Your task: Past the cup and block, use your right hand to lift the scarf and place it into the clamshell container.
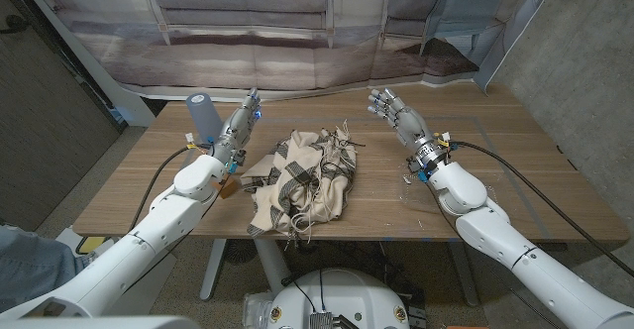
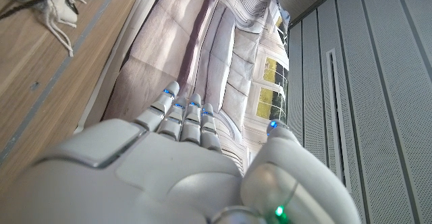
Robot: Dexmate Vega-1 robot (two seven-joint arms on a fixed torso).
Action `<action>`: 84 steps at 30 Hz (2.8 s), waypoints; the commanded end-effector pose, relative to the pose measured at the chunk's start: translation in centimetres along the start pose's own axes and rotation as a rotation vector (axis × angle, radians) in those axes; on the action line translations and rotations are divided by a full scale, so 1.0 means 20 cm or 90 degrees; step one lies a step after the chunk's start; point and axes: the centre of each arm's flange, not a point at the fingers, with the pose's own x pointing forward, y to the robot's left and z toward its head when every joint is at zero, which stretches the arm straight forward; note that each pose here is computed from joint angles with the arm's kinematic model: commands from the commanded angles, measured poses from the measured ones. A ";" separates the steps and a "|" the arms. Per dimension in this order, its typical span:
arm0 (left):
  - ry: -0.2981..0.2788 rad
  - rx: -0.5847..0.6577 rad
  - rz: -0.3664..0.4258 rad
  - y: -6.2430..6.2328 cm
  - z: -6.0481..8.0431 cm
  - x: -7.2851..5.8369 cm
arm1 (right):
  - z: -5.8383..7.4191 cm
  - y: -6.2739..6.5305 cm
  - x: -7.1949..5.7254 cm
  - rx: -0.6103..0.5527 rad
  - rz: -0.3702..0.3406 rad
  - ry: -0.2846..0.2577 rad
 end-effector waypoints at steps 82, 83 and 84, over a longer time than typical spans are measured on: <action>-0.019 0.014 0.001 -0.01 0.04 -0.09 | 0.14 0.33 -0.04 -0.188 0.092 -0.044; -0.020 0.015 0.003 -0.01 0.04 -0.09 | 0.14 0.33 -0.04 -0.190 0.093 -0.045; -0.020 0.016 0.003 -0.01 0.05 -0.09 | 0.14 0.33 -0.04 -0.190 0.092 -0.046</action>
